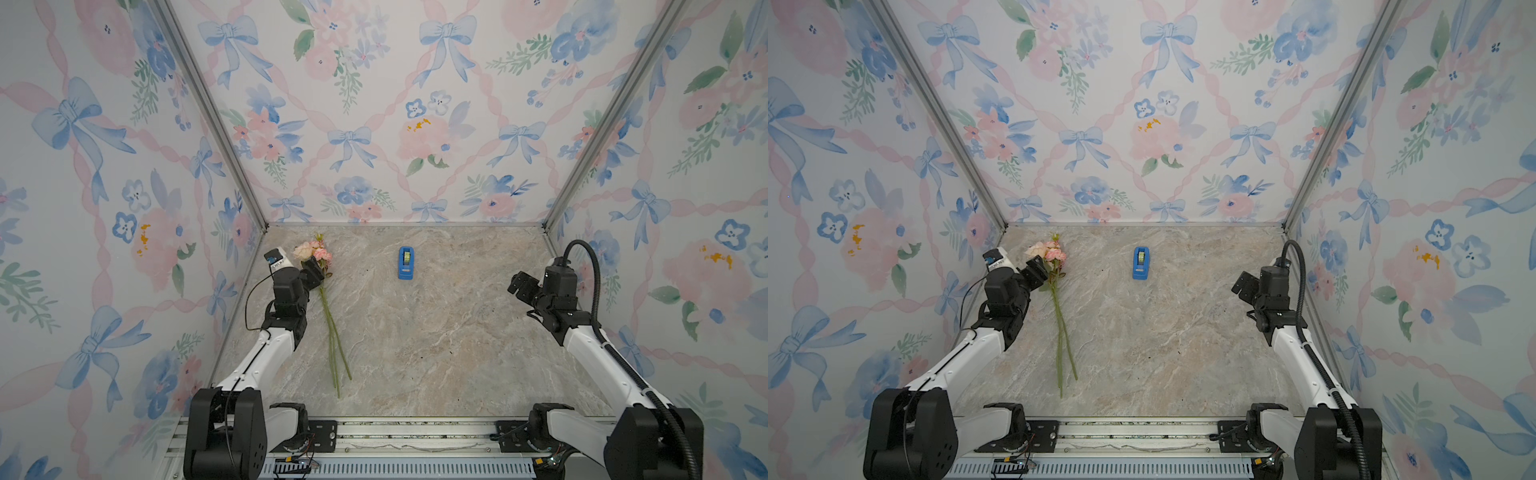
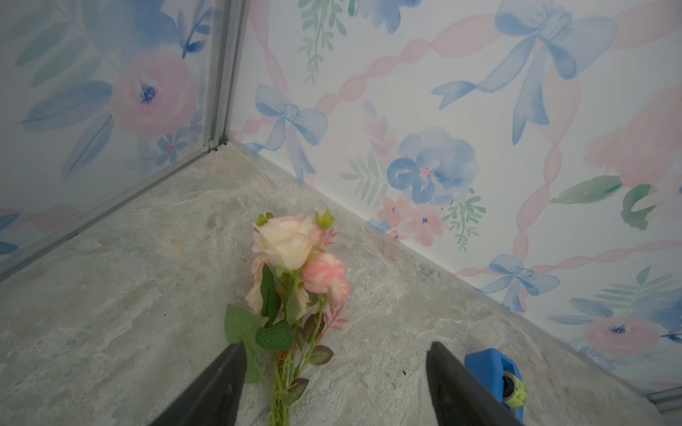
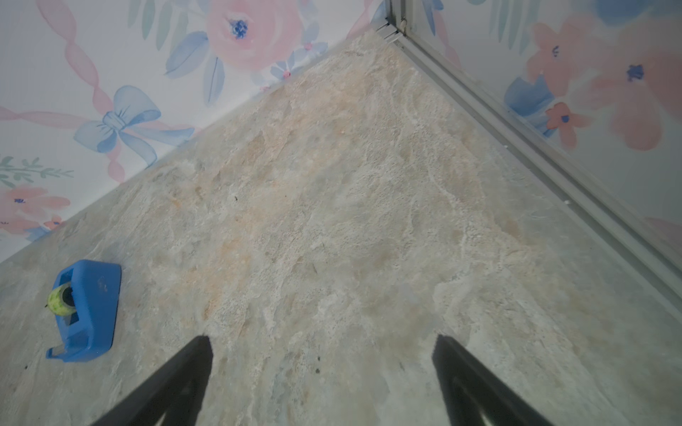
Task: Wrap bouquets with tape
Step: Pick up the unwrapped bouquet from the center of the board.
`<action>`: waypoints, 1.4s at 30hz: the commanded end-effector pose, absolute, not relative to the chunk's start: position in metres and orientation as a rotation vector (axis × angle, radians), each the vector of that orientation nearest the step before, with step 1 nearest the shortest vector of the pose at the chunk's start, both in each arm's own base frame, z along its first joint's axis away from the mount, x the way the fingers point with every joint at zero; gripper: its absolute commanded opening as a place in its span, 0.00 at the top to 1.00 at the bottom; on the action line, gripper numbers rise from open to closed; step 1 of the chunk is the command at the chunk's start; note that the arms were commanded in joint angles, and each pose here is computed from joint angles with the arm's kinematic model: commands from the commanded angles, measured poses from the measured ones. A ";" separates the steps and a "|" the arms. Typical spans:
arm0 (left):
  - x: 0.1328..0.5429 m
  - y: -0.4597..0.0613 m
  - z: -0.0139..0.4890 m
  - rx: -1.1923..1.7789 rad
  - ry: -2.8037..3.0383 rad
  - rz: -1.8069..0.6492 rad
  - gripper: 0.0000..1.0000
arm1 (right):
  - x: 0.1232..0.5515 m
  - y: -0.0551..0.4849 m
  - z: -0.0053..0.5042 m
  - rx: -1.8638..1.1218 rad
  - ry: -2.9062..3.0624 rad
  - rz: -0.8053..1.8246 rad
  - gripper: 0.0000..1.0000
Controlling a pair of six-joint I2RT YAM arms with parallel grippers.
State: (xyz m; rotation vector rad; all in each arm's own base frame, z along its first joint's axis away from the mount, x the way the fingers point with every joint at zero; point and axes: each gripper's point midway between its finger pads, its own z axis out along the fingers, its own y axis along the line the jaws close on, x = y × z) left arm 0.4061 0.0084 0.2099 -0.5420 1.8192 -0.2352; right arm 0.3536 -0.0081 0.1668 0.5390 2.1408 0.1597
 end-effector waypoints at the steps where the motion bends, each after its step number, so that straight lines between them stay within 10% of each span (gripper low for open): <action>1: 0.387 -0.018 0.144 -0.509 2.189 -0.229 0.23 | 0.341 0.029 0.164 0.379 2.212 0.195 0.03; 27: 0.402 -0.003 0.038 -0.497 2.524 0.166 0.43 | 0.329 0.104 0.143 0.115 2.203 0.286 0.01; 42: 0.401 -0.011 0.002 -0.478 2.642 0.066 0.75 | 0.325 0.129 0.147 -0.018 2.182 0.237 0.02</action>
